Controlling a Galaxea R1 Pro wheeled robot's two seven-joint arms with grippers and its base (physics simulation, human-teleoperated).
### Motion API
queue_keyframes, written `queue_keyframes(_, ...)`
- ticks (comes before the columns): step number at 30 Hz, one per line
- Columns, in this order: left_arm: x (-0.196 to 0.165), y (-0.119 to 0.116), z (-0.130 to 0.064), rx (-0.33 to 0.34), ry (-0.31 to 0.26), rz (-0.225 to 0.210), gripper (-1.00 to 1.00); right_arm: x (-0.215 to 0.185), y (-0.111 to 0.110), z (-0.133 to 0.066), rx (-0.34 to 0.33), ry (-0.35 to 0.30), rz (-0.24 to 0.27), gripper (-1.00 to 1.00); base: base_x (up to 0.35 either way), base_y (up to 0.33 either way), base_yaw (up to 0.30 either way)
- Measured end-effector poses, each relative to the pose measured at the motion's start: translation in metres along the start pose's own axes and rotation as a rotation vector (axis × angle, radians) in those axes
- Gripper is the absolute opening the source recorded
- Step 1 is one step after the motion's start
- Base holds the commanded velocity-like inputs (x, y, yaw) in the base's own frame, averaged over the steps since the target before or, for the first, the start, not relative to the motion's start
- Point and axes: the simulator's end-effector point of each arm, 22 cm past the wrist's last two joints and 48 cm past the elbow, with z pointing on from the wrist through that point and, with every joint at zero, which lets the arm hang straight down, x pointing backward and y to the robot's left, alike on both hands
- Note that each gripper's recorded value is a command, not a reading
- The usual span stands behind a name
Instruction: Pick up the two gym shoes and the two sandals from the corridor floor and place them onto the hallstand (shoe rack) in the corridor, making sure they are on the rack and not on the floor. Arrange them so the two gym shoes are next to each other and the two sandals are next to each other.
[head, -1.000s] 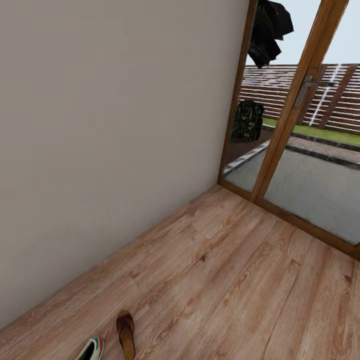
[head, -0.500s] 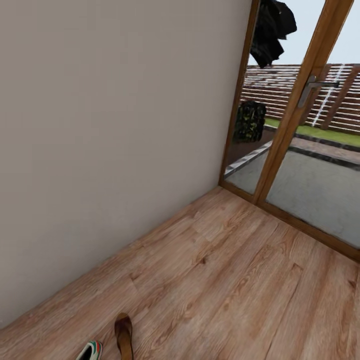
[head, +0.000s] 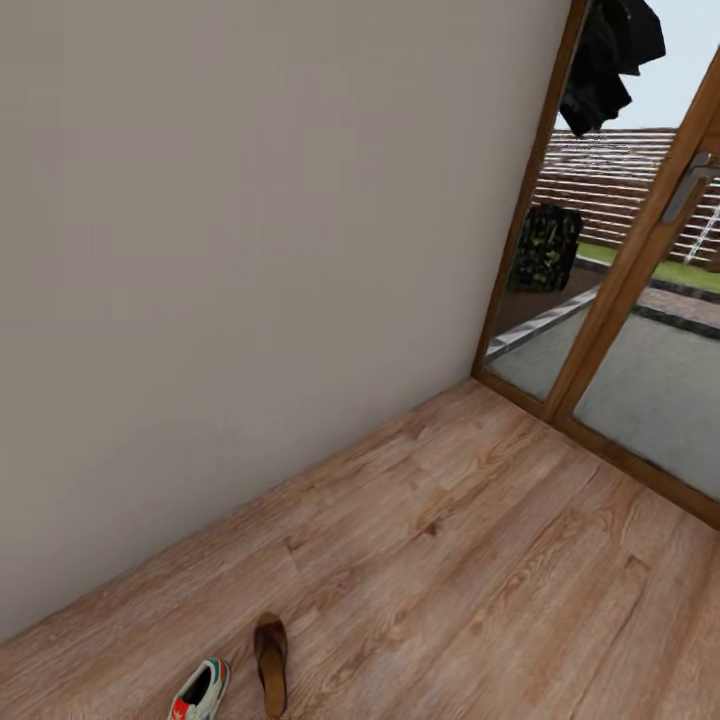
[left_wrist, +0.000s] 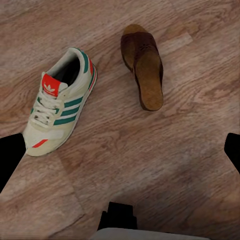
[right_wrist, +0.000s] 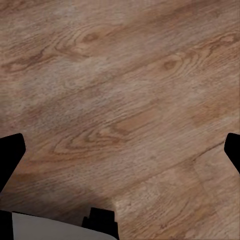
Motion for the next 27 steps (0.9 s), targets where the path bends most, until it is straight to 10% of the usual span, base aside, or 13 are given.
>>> queue_keyframes(27, -0.0028, -0.0002, 0.0007, 0.0, -0.006, 0.0, 1.0, 0.0005, 0.0004, -0.0001, -0.001, 0.001, 0.0, 1.0, 0.0, -0.101, 0.018)
